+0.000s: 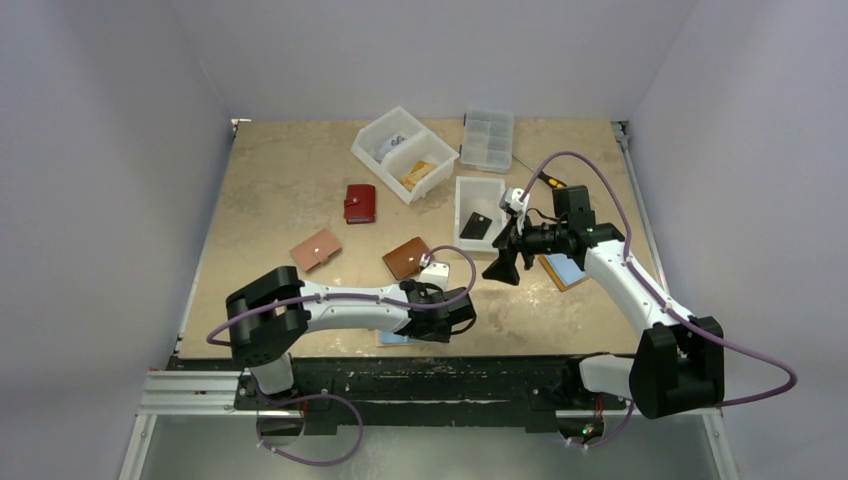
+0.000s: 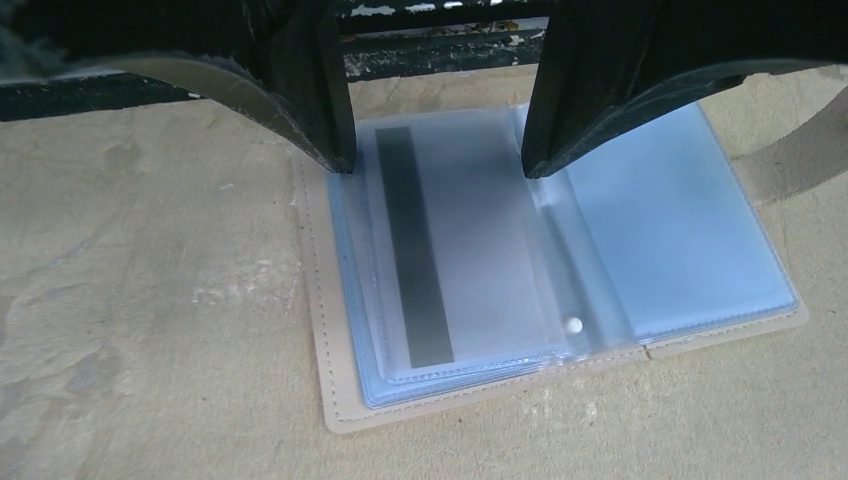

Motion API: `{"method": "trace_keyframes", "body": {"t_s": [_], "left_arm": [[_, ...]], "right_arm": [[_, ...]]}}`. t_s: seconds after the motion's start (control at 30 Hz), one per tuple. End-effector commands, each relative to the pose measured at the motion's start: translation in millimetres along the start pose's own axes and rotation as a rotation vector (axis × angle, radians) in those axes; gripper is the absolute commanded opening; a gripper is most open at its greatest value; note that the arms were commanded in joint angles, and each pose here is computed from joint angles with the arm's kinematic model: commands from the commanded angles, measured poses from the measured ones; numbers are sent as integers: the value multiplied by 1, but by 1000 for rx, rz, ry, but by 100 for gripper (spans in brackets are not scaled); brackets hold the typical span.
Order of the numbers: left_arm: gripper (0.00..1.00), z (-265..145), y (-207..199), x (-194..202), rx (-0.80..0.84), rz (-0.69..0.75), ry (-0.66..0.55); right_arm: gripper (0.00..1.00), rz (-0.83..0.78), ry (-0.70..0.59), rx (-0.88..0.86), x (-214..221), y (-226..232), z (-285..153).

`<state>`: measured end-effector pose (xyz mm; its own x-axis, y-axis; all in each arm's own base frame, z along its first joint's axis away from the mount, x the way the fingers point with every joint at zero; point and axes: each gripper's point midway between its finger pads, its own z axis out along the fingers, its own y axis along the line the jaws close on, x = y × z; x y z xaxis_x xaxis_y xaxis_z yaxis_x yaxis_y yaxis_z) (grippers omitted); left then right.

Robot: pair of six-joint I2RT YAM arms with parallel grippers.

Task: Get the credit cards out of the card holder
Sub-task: Remove the credit card from the card holder.

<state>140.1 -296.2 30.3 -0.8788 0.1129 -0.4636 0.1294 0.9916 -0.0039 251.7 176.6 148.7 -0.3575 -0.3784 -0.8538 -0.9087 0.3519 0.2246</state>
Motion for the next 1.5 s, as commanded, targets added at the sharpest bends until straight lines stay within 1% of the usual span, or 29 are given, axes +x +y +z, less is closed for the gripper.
{"method": "trace_keyframes", "body": {"t_s": [0.0,0.43,0.53,0.7,0.87,0.93,1.17,1.4,1.47], "left_arm": [[65,2,0,-7,-36,-8,-22],[65,16,0,2,-42,23,29],[65,16,2,1,-44,24,26],[55,13,4,-5,-2,-3,0],[47,9,0,-15,115,-59,-32],[46,6,-3,-19,177,-87,-43],[45,-2,-12,-31,380,-184,-71],[45,-7,-6,-33,512,-278,-83],[45,-10,-6,-36,560,-308,-96]], "right_arm": [[99,-23,-20,20,-5,-2,-2],[99,-19,-16,21,-3,-4,-2],[99,-19,-15,21,-3,-4,-2],[99,-18,-14,17,-3,-4,-1],[99,-19,-14,5,-2,-2,-1],[99,-21,-16,-7,-2,0,-1],[99,-7,-39,-65,-3,10,2],[99,20,-39,-111,-2,20,12],[98,16,-25,-124,0,24,18]]}}
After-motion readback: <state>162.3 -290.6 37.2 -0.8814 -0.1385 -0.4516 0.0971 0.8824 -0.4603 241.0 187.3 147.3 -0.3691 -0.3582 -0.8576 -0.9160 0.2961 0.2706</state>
